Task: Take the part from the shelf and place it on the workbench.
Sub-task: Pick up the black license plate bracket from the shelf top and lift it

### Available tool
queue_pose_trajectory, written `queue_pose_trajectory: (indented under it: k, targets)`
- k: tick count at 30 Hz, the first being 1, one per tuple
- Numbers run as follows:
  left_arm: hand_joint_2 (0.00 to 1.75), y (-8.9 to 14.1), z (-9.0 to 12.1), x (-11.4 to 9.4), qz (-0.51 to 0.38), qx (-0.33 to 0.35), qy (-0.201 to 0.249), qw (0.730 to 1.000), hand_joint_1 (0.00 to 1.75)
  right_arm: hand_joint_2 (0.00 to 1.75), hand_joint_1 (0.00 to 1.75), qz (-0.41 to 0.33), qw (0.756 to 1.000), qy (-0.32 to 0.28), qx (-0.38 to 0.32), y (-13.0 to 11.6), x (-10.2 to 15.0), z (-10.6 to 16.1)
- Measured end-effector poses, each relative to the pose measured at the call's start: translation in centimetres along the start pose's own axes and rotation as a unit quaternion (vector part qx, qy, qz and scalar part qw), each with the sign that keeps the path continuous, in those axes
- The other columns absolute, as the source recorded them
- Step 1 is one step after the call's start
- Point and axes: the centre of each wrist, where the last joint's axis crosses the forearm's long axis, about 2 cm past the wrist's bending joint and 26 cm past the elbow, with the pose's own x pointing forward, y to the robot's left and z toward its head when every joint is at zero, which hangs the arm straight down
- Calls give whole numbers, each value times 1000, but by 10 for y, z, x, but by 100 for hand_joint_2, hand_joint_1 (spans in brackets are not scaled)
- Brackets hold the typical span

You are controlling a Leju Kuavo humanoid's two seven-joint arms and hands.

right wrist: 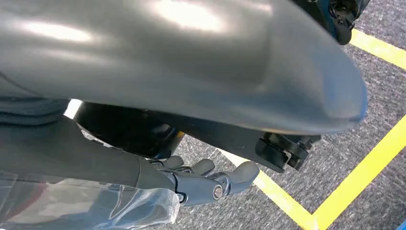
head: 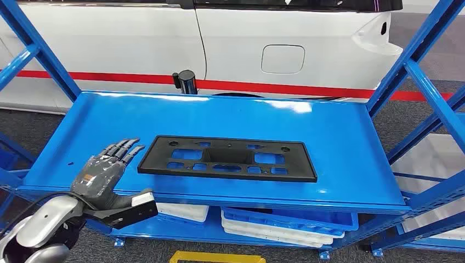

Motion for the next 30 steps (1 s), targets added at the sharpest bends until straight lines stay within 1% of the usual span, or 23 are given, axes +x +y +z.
queue_pose_trajectory:
  k: [6,12,16,20,27,30]
  targets:
    - [175,-2,-7,6,-6,-8,-8,1000,0,0,0,-1,1000,0,2,3,1,0]
    - [175,-7,-16,12,-19,-29,-19,999,0,0,0,-2,1000,1,4,6,2,0]
    - [175,-16,-18,14,-25,-54,-20,998,0,0,0,-3,1000,1,5,7,2,0]
    - [175,-17,-25,17,-31,-65,-25,997,0,0,0,-3,1000,0,6,7,2,0]
    - [175,-23,-33,22,-37,-86,-27,995,0,0,0,-1,1000,-2,0,7,4,0]
    - [175,-29,-35,21,-40,-99,-23,994,0,0,0,-1,1000,-3,-15,6,5,0]
